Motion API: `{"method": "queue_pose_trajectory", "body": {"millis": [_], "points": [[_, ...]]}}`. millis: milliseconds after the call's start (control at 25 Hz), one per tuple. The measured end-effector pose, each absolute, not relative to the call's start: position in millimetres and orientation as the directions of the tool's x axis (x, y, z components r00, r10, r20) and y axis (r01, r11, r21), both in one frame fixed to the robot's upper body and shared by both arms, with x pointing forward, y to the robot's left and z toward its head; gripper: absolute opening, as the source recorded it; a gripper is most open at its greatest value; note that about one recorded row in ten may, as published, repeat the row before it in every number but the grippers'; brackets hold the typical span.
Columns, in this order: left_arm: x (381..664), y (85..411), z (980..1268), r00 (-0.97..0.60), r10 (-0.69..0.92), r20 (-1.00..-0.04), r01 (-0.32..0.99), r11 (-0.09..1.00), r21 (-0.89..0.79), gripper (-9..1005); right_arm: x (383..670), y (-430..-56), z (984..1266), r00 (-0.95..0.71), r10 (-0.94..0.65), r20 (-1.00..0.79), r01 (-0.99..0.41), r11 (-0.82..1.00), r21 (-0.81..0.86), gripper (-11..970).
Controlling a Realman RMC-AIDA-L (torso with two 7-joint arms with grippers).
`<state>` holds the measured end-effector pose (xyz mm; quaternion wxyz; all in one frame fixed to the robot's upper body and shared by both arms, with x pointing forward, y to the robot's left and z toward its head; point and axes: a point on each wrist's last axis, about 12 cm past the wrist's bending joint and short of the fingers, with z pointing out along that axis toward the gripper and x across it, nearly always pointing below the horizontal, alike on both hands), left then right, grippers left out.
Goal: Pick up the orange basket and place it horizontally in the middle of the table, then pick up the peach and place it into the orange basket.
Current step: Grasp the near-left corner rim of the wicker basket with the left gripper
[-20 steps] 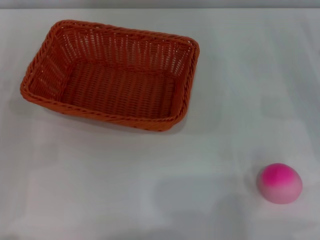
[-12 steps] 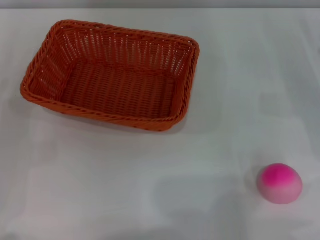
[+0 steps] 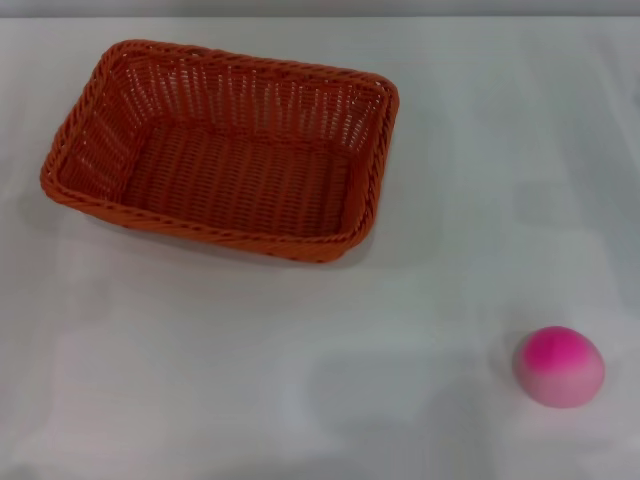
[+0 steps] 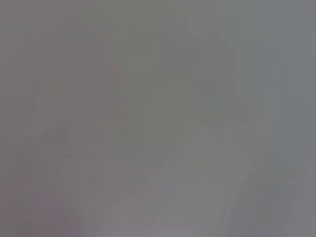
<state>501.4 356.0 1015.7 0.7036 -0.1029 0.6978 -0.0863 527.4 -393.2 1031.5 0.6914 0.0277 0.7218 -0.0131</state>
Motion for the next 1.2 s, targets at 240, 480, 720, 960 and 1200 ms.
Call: {"method": "queue_pose_trajectory", "body": {"millis": [240,480,720,960,1200], "points": [[501,354,1015,0.001,-0.297,-0.955,-0.006,0.955,-0.297,577,530,-393,1034,-0.040,0.017,-0.999,0.046,0.999,0.015,858],[510,350,1016,-0.087,-0.320,-0.943,0.072,0.942,-0.327,577,533,-397,1034,-0.071,0.021,-0.997,0.040,0.999,0.018,858],[519,347,1016,-0.183,-0.336,-0.924,0.104,0.928,-0.358,577,533,-398,1036,-0.072,0.023,-0.997,0.028,0.999,0.021,858],[513,357,1020,-0.191,-0.358,-0.914,0.095,0.920,-0.380,577,533,-399,1036,-0.072,0.033,-0.997,0.031,0.999,0.030,858],[506,364,1030,-0.176,-0.368,-0.913,0.116,0.913,-0.391,576,531,-403,1037,-0.069,0.023,-0.997,0.036,0.999,0.021,857]]}}
